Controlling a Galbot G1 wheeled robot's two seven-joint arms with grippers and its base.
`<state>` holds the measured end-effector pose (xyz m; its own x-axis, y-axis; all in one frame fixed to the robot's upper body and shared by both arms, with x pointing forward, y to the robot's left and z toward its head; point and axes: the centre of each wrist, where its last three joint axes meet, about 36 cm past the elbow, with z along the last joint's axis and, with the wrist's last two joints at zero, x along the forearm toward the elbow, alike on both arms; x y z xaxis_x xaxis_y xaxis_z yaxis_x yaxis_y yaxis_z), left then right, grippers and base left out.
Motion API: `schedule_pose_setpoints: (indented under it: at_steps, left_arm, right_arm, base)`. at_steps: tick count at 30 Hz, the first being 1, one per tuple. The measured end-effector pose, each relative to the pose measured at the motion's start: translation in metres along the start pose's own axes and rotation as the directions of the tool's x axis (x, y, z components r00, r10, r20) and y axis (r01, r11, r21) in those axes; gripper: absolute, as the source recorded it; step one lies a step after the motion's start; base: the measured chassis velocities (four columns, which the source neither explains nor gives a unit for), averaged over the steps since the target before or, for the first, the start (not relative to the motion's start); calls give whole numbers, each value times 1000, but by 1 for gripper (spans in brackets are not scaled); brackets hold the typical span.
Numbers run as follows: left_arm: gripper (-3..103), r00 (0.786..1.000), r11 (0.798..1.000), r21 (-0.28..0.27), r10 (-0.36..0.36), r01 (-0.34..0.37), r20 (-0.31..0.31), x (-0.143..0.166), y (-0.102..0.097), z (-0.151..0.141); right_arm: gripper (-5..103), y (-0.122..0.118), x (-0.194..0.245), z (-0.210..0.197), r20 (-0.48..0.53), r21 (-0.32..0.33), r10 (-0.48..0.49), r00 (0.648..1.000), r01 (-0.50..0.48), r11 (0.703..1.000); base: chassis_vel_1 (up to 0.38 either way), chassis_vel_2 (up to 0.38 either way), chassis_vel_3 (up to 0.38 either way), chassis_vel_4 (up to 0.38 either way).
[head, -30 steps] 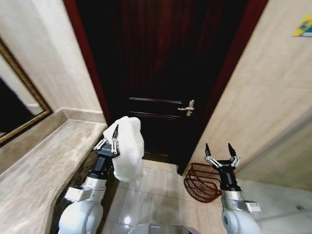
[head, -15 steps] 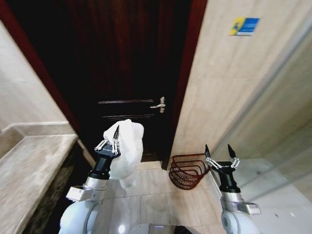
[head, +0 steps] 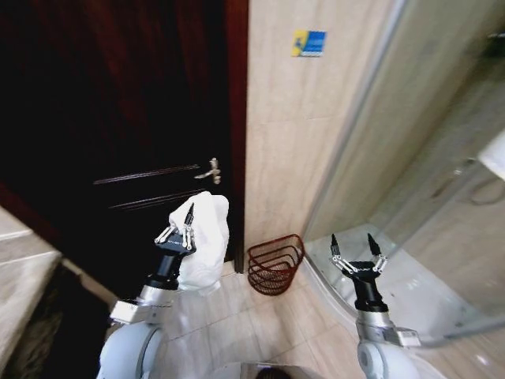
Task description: Discard the used towel into the hamper.
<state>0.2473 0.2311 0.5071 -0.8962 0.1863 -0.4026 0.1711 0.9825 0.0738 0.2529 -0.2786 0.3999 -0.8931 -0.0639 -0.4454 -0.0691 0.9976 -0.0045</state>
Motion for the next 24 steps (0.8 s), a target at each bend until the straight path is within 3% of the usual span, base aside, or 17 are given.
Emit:
schedule_pose_setpoints:
  at_steps: [7, 15, 24]
  left_arm:
    - [1, 1000, 1000, 1, 8, -8, -13, 0, 0, 6]
    - [1, 999, 1000, 6, 10, -10, -46, -1, 5, 37]
    - [1, 996, 998, 7, 64, -63, -63, -7, 12, 64]
  right_arm:
    - [100, 0, -1, 1, 29, 5, -9, 1000, 9, 1000]
    - [100, 1, 0, 1, 44, 4, -1, 999, 1, 1000]
    - [100, 4, 0, 1, 62, 7, 9, 998, -10, 1000]
  base:
    - [-130, -120, -131, -127]
    - [-89, -82, -70, -91]
    - [0, 0, 0, 0]
